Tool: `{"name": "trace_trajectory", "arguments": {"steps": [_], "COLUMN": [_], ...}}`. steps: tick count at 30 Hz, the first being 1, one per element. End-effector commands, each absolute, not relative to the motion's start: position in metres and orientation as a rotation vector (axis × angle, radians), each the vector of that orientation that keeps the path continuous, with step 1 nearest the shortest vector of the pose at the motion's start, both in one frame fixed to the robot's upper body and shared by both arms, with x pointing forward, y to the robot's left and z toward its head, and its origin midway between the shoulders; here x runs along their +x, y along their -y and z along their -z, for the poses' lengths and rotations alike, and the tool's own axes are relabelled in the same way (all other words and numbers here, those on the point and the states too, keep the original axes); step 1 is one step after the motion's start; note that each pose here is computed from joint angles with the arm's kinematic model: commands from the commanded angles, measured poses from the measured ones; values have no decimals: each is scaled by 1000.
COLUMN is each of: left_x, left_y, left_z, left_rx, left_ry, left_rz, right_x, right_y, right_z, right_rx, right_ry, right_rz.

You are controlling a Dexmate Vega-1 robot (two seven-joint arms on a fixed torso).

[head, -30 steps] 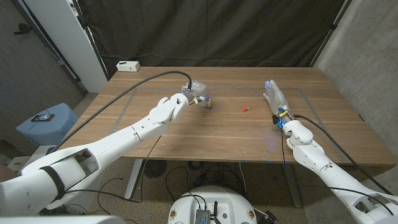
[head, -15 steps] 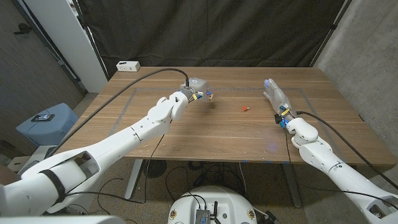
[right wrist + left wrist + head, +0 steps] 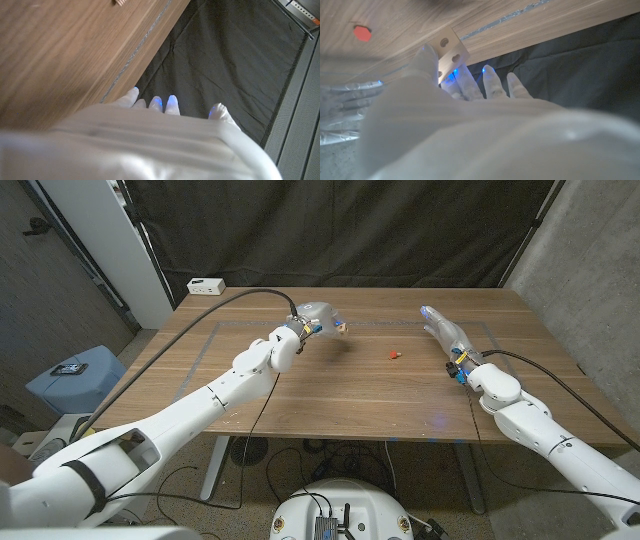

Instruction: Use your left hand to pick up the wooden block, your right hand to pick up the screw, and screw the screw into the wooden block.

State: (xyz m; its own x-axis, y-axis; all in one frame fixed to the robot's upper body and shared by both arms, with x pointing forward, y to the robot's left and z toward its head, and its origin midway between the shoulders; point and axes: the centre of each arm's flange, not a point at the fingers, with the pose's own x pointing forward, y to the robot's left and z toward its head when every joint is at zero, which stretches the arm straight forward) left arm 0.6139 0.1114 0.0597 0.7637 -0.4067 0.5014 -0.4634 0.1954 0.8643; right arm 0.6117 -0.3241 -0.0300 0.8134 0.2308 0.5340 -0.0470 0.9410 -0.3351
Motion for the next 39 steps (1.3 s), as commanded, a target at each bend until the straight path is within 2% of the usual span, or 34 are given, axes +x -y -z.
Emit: {"name": "trace_trajectory", "arguments": {"steps": [1, 14, 39], "left_x": [612, 611, 629], "left_y": [-122, -127, -140], "left_z": [-58, -56, -53], "left_rx": [1223, 1110, 880], "left_ry": [780, 771, 728], "left_rz": [5, 44, 155], "right_x": [600, 592, 588], "right_y": [325, 326, 328], "right_z": [19, -1, -35], "right_rx": [-453, -650, -1000], "right_ry": [626, 617, 564], "right_rz": [-162, -199, -228]}}
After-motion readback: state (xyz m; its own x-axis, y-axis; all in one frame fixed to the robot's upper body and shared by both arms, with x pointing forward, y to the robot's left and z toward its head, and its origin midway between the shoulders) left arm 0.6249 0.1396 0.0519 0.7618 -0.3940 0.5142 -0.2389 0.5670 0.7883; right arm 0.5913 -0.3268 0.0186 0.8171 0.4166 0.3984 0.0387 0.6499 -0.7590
